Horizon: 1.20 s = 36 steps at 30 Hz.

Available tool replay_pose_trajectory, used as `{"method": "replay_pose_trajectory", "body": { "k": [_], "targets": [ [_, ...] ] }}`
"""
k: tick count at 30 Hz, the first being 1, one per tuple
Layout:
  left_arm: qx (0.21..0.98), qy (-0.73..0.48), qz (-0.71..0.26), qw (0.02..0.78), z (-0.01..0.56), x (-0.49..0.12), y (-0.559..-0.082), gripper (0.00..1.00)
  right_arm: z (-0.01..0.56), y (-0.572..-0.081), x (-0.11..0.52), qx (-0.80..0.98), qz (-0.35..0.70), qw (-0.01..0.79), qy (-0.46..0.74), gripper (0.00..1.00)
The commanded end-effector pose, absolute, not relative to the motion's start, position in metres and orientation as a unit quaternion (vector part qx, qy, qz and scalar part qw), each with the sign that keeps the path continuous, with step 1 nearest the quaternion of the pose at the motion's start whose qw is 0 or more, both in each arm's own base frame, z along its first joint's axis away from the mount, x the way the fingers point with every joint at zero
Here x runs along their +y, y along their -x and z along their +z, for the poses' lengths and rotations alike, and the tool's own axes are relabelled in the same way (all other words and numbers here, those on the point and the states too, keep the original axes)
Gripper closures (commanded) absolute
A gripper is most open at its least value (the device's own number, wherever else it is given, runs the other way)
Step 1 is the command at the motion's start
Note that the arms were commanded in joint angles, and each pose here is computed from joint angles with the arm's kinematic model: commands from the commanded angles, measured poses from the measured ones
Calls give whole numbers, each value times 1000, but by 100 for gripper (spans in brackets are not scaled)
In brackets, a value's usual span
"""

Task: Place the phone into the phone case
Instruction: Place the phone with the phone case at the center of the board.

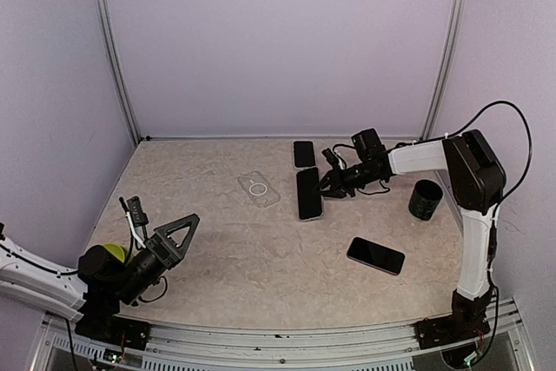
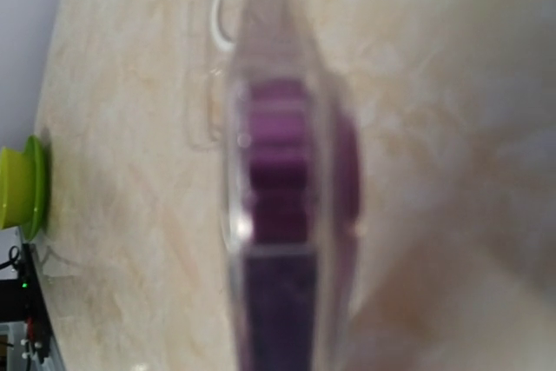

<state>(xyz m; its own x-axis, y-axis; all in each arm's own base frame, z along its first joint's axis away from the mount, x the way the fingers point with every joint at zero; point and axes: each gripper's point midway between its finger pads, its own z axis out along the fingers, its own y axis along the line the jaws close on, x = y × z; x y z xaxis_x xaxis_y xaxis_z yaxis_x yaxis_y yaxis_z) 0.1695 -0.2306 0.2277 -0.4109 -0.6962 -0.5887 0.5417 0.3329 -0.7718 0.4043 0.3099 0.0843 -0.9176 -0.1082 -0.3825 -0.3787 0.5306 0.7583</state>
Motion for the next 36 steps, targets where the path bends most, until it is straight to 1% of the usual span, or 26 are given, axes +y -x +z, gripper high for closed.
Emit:
{"method": "replay_pose_trajectory", "body": {
  "k": [1, 14, 18, 20, 25, 29, 36],
  "targets": [
    [647, 55, -541, 535, 194, -222, -168, 1, 92, -425, 311, 858, 467, 153, 152, 100],
    [653, 62, -538, 529, 190, -222, -168, 1, 62, -474, 302, 867, 461, 135, 132, 100],
    [655, 62, -538, 528, 188, -223, -169, 1, 55, -482, 303, 872, 455, 128, 128, 100],
    [655, 64, -537, 527, 188, -223, -169, 1, 50, -481, 303, 873, 454, 124, 124, 95],
    [658, 65, -535, 526, 186, -223, -169, 1, 45, -481, 299, 880, 443, 126, 119, 87],
    [659, 65, -534, 525, 185, -225, -170, 1, 44, -485, 299, 881, 440, 126, 117, 83],
    [662, 65, -534, 521, 183, -226, -169, 1, 44, -494, 297, 888, 427, 128, 117, 82]
  ]
}}
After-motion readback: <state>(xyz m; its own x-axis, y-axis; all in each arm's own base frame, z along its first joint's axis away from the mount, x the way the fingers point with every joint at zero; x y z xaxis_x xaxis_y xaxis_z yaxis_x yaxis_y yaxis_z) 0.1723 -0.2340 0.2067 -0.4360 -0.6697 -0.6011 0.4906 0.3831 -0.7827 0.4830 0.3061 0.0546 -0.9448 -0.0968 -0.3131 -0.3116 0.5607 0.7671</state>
